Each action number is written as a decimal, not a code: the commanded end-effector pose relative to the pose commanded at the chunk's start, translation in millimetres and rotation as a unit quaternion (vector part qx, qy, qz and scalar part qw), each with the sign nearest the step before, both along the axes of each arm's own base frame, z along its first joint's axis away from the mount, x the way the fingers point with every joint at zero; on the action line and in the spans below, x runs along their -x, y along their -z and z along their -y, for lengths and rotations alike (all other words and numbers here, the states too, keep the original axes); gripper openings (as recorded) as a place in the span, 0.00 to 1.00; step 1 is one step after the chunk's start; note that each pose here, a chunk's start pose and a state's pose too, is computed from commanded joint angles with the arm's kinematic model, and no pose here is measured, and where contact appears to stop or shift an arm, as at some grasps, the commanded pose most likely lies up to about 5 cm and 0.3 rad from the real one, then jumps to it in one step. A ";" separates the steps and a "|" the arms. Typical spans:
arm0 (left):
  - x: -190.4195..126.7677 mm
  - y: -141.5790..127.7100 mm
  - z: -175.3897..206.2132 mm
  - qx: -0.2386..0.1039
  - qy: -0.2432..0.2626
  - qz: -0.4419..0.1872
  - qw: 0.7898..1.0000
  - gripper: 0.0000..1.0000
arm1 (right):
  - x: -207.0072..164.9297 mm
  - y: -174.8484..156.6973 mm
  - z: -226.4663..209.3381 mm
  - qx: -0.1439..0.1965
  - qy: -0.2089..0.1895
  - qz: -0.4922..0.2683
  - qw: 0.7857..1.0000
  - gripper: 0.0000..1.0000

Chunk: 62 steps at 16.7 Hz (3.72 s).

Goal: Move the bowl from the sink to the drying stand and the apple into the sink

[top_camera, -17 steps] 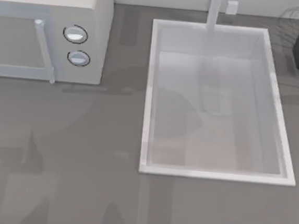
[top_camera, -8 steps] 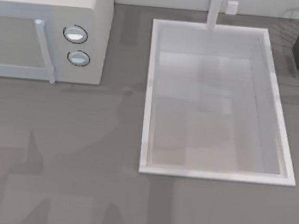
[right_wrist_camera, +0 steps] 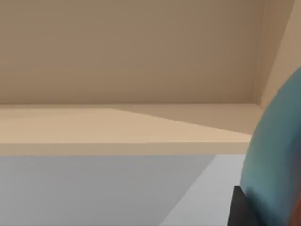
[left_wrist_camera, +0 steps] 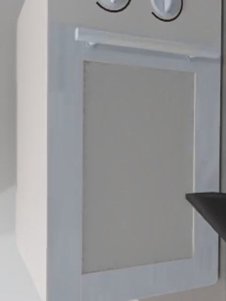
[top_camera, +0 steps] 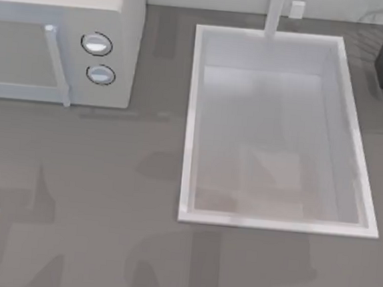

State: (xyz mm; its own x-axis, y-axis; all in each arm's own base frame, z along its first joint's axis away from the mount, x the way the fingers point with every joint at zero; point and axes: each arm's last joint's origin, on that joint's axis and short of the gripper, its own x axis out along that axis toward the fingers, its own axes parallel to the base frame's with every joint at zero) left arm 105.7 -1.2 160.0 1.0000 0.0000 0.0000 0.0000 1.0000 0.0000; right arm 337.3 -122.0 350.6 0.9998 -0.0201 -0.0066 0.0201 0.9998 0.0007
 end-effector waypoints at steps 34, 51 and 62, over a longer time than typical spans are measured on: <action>0.0 0.0 0.0 0.000 0.000 0.000 1.000 1.00 | -41.3 131.6 -14.3 0.000 -0.005 0.003 1.000 1.00; 0.0 0.0 0.0 0.000 0.000 0.000 1.000 1.00 | 129.5 82.6 -93.3 0.005 -0.005 0.011 1.000 1.00; 0.0 0.0 0.0 0.000 0.000 0.000 1.000 1.00 | 229.6 180.8 -119.6 0.002 -0.008 0.004 1.000 1.00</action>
State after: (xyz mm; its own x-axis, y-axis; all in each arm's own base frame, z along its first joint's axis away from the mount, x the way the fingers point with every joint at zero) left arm 105.7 -1.2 160.0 1.0000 0.0000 0.0000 0.0000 1.0000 0.0000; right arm 107.7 -2.4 169.8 1.0000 -0.0050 0.0014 0.0050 1.0000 -0.0026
